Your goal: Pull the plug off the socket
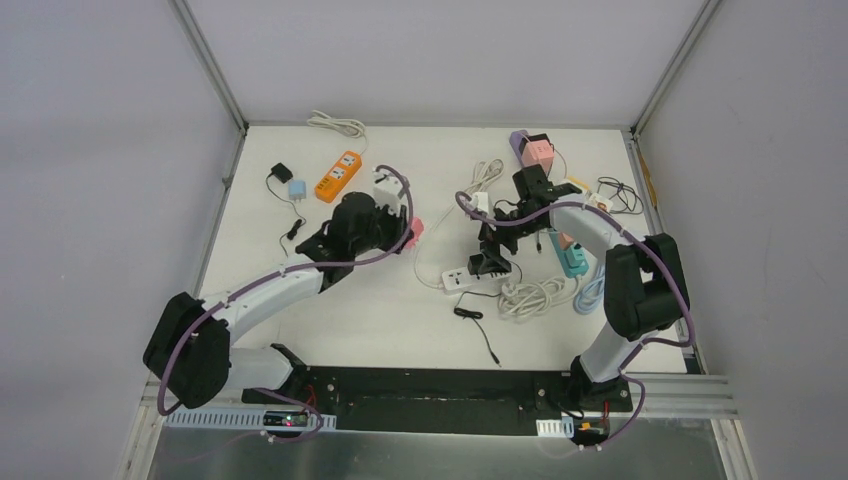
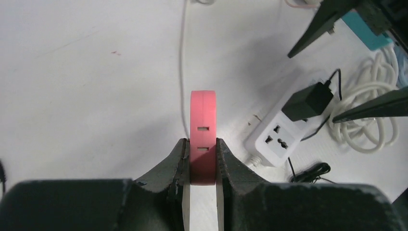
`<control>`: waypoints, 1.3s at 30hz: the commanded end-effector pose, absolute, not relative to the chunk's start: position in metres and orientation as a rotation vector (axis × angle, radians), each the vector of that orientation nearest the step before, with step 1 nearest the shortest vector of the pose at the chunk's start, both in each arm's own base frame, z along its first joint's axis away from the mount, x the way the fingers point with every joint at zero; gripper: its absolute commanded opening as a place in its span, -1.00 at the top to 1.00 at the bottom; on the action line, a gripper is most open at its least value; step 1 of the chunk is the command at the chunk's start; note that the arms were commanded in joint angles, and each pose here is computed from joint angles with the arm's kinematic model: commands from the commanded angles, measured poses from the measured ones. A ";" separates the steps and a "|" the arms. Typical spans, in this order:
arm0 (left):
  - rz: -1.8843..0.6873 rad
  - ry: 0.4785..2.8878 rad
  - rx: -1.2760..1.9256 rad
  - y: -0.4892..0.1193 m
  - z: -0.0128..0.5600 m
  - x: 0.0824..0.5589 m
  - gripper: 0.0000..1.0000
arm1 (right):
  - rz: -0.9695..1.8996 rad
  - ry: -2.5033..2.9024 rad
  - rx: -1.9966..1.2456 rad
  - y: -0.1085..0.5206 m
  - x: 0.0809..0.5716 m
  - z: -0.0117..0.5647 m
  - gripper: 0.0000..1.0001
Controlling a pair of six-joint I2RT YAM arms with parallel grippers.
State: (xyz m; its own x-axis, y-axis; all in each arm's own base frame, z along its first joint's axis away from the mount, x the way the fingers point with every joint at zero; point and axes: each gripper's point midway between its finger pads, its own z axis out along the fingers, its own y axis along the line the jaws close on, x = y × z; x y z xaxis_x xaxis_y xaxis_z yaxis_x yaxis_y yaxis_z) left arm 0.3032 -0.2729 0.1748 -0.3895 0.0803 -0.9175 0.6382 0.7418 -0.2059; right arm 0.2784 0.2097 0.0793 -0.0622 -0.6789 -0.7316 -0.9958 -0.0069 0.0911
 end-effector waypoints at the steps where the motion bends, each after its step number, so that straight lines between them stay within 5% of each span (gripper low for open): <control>1: -0.658 1.968 0.264 -0.237 0.189 0.316 1.00 | 0.884 1.775 -1.618 0.221 0.289 0.130 -1.00; 17: -0.485 2.269 -0.374 -0.061 0.141 0.376 0.99 | 0.924 1.807 -1.540 0.191 0.255 0.204 -0.99; 26: -0.478 2.320 -0.507 -0.016 0.113 0.421 0.72 | 0.959 1.882 -1.327 0.154 0.237 0.204 -1.00; 35: -0.365 2.340 -0.538 0.013 0.108 0.433 -0.23 | 0.969 1.895 -1.176 0.135 0.230 0.208 -0.99; 39: -0.326 2.317 -0.506 0.019 0.126 0.428 -0.36 | 0.953 1.906 -1.102 0.124 0.232 0.212 -1.00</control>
